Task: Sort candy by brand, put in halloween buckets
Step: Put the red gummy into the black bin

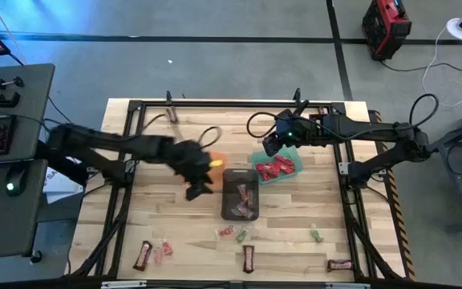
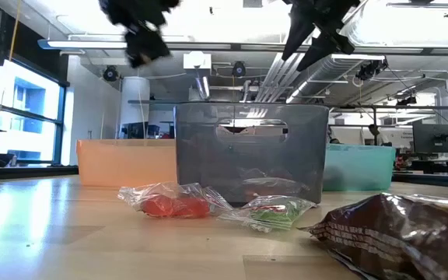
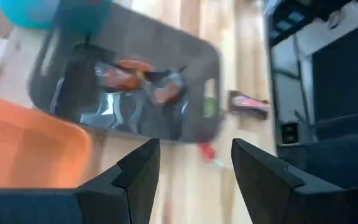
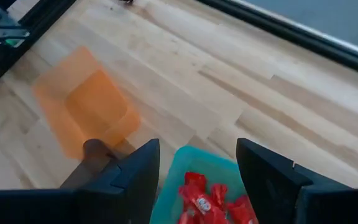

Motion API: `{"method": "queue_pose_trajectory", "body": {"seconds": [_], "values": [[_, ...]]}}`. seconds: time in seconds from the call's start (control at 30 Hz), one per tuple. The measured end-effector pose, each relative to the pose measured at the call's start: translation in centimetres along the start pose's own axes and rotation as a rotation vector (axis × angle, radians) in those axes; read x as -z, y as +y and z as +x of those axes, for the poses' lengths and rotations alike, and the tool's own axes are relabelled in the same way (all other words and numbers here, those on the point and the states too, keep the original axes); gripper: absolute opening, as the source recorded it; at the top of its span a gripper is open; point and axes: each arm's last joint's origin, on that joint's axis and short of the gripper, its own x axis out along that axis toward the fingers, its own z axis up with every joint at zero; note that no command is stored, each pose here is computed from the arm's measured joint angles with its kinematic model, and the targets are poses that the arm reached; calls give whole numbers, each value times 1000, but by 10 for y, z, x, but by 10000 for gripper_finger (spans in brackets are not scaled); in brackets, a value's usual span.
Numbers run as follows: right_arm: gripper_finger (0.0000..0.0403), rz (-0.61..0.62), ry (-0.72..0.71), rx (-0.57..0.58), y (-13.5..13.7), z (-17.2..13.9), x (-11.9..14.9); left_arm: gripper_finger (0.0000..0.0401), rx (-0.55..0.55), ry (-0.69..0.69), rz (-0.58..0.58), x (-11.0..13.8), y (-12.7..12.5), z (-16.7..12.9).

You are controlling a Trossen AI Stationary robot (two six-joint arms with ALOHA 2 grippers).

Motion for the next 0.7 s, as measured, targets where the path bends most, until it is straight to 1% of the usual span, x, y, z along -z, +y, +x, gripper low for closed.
{"method": "queue_pose_trajectory", "body": {"seconds": [0.1, 0.2, 0.27, 0.33, 0.43, 0.53, 0.6, 0.7], "values": [[206, 37, 49, -47, 2, 0, 2, 188, -26, -121, -33, 30, -10, -15], [206, 55, 110, -118, 10, -3, 10, 186, -68, -198, -92, 63, -15, -11], [206, 59, 144, -154, 19, -8, 18, 186, -54, -169, -71, 80, -17, -1], [206, 70, 178, -168, 27, -13, 29, 186, -61, -88, -11, 91, -19, 13], [206, 73, 219, -164, 37, -22, 48, 186, -59, -14, 94, 96, -24, 35], [206, 74, 228, -103, 42, -32, 66, 186, -24, -7, 177, 89, -38, 54], [206, 68, 233, -60, 44, -38, 78, 186, -43, 28, 191, 89, -43, 66], [206, 36, 257, -18, 44, -46, 92, 186, -78, 35, 151, 90, -51, 82]]}}
